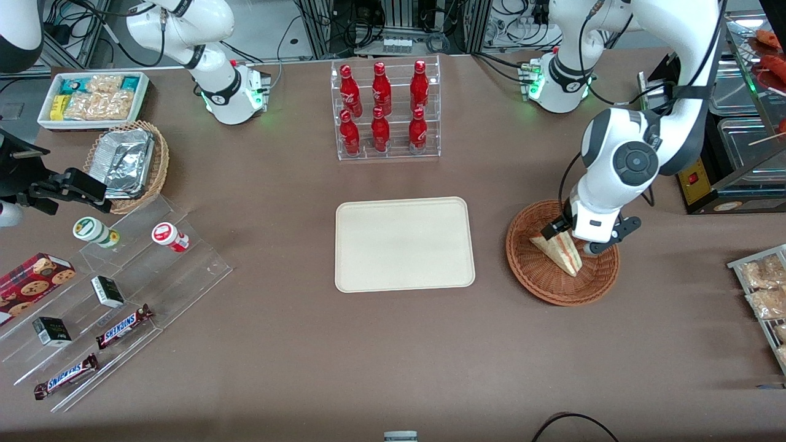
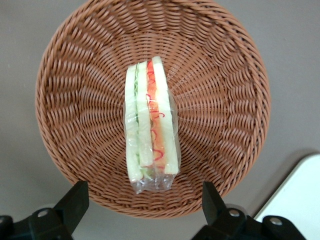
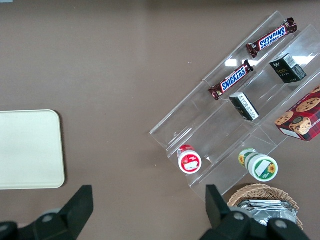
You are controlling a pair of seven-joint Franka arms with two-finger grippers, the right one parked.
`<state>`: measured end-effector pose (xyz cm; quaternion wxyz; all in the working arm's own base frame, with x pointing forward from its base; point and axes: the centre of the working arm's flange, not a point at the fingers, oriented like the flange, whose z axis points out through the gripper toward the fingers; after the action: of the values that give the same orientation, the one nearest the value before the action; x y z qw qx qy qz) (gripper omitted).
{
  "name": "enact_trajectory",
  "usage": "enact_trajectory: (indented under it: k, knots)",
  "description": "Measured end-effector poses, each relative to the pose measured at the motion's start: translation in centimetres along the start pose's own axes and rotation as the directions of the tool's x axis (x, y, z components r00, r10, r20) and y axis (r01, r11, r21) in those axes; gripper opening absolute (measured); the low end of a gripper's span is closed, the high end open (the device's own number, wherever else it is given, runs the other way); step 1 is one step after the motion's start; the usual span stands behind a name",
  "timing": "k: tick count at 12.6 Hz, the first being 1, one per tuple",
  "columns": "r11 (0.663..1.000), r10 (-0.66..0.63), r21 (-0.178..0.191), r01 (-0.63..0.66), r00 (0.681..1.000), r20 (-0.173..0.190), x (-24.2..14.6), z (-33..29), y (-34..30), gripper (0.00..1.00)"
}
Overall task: Place sandwich from basket to tray
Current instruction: 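Close the left gripper on the wrapped sandwich and lift it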
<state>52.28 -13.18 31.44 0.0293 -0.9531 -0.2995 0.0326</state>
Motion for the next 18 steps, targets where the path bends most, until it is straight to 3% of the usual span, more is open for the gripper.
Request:
enact_trajectory:
  k: [4, 10, 15, 16, 18]
  knots:
    - [0.985, -0.174, -0.011, 0.174, 0.985, -0.005, 0.4, 0.9, 0.2, 1.00]
    - [0.963, -0.268, -0.040, 0.268, 0.963, -0.014, 1.1, 2.7, 0.4, 1.00]
    - [0.961, -0.277, -0.002, 0.277, 0.961, 0.006, 0.9, 5.2, 0.2, 1.00]
    - [0.961, -0.278, 0.003, 0.278, 0.961, 0.009, 0.9, 5.5, 0.2, 0.93]
    - [0.961, -0.278, 0.008, 0.278, 0.961, 0.012, 0.9, 5.8, 0.2, 0.65]
